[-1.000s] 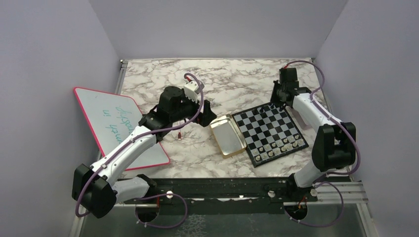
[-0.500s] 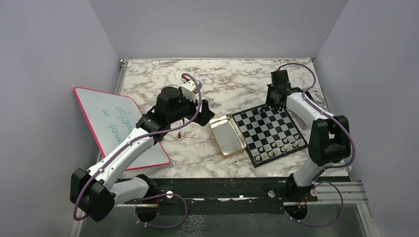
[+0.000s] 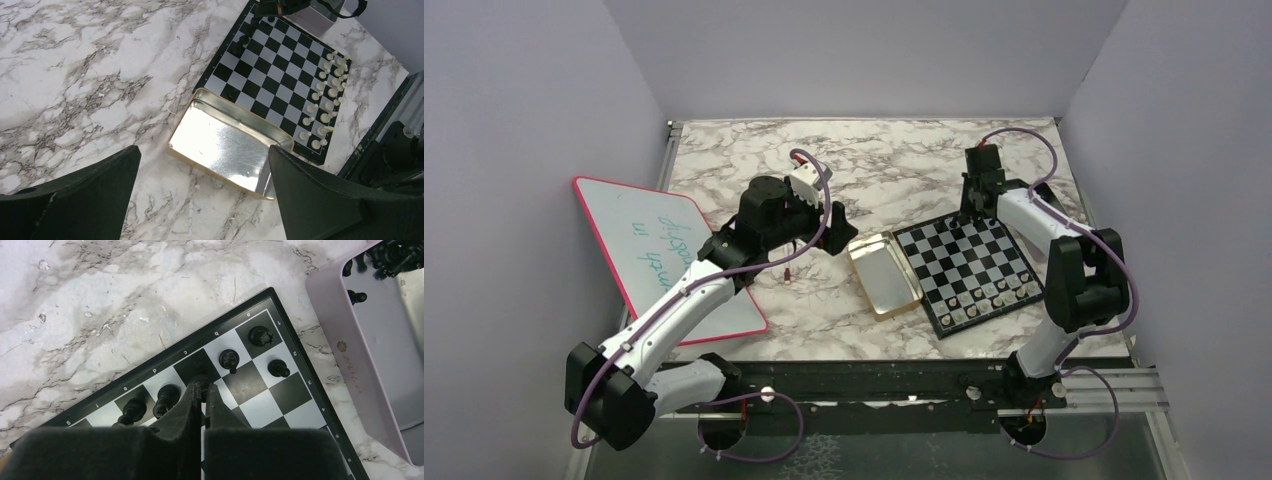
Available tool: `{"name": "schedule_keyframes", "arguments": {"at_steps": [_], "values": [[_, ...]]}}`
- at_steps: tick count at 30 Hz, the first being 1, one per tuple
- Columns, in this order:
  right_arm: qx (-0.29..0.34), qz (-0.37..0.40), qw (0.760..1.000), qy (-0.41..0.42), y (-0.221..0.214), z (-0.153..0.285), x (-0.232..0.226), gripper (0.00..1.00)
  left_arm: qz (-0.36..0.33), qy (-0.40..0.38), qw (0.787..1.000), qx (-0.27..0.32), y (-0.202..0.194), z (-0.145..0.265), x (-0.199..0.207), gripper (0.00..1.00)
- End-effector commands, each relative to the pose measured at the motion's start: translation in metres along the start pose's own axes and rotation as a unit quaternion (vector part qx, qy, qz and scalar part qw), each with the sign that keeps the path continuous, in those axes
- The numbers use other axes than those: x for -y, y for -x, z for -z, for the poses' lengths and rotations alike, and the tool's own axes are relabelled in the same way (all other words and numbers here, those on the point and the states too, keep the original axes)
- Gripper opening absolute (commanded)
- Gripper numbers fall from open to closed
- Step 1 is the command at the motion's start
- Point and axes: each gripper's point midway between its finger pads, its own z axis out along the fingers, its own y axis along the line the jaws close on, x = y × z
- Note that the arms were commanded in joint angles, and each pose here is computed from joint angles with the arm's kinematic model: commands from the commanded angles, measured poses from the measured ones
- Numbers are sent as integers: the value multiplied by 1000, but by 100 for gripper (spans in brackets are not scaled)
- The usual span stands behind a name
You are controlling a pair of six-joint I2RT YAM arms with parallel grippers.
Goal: Set up the chess pieces on the board
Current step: Place the chess piece on the chessboard.
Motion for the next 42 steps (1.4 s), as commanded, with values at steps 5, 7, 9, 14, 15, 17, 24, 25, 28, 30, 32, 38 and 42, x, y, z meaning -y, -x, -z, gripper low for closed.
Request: {"name": "schedule_keyframes", "arguments": {"at_steps": [5, 7, 9, 14, 15, 17, 24, 25, 28, 30, 32, 38, 42], "values": [[17, 4, 1000, -19, 1, -12, 0, 1, -3, 2, 1000, 5, 0, 1, 0, 99], [17, 5, 1000, -20, 0, -13, 0, 1, -4, 3, 1000, 5, 0, 1, 0, 99], [14, 7, 1000, -19, -1, -15, -1, 1, -4, 4, 1000, 5, 0, 1, -1, 99], [6, 8, 1000, -20, -5, -18, -3, 1, -5, 4, 1000, 5, 0, 1, -1, 99], [5, 9, 1000, -20, -6, -19, -3, 1, -5, 4, 1000, 5, 0, 1, -1, 99], [0, 14, 1000, -16, -8, -20, -5, 1, -6, 6, 1000, 5, 0, 1, -2, 99], [-12, 24, 1000, -17, -15, -23, -6, 4, -8, 14, 1000, 7, 1, 3, -4, 99], [-14, 26, 999, -16, -16, -24, -7, 5, -8, 14, 1000, 7, 1, 3, -4, 99], [-18, 23, 999, -17, -17, -23, -7, 8, -8, 13, 1000, 7, 2, 3, -4, 99], [-16, 21, 1000, -16, -17, -23, -8, 9, -8, 14, 1000, 8, 2, 3, -4, 99], [-17, 20, 1000, -17, -18, -24, -7, 9, -9, 14, 1000, 8, 2, 3, -4, 99], [-22, 15, 1000, -12, -20, -24, -10, 10, -10, 15, 1000, 9, 3, 4, -4, 99], [-19, 12, 1000, -9, -16, -21, -12, 14, -9, 14, 1000, 8, 2, 4, -4, 99]]}}
